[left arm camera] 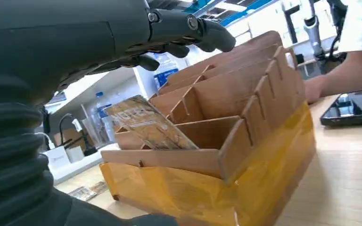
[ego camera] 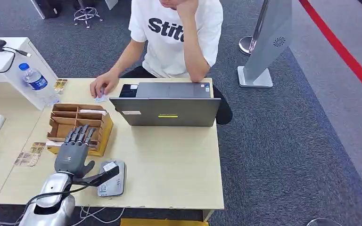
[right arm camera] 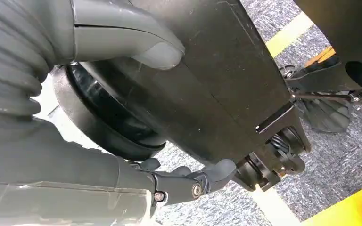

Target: Pass the card to the sensor for recognition and then transmit it.

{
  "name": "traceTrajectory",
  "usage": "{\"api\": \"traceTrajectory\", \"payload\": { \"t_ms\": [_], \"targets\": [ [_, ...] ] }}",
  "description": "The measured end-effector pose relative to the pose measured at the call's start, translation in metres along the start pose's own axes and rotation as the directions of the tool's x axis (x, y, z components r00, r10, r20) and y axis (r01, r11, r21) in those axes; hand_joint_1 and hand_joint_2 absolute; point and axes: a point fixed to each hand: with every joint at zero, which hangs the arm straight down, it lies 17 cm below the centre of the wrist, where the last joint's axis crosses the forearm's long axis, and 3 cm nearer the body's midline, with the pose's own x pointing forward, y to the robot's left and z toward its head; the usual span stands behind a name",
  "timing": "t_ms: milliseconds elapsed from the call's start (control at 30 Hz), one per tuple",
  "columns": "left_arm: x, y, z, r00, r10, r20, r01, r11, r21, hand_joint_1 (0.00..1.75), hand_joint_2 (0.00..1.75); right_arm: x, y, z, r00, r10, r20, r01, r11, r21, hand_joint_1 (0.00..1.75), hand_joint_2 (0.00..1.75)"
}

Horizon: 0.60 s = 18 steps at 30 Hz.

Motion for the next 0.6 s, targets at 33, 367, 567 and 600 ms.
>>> {"api": "traceTrajectory", "payload": {
  "t_ms": [33, 367, 567, 600],
  "targets": [
    [-0.0025, 0.0001, 0.0001, 1.0, 0.0, -0.003, 0.0, 1.0, 0.0, 0.0, 1.75, 0.0, 0.0, 0.0, 1.0, 0.0, 0.0, 0.0, 1.0, 0.0, 0.0, 1.75],
    [-0.0071, 0.0013, 0.0, 1.0, 0.0, -0.009, 0.0, 1.0, 0.003, 0.0, 1.75, -0.0003, 0.0002, 0.0, 1.0, 0.0, -0.001, 0.0, 1.0, 0.0, 0.0, 1.75],
    [-0.0075, 0.0017, -0.0001, 1.0, 0.001, -0.011, -0.001, 1.0, 0.005, 0.0, 1.75, -0.0004, 0.0, 0.0, 1.0, 0.0, -0.001, 0.0, 1.0, 0.0, 0.0, 1.75],
    [-0.0077, 0.0017, -0.0001, 1.0, 0.001, -0.011, -0.001, 1.0, 0.005, 0.0, 1.75, -0.0001, 0.0001, 0.0, 1.0, 0.0, 0.0, 0.0, 1.0, 0.0, 0.0, 1.75]
  ]
}}
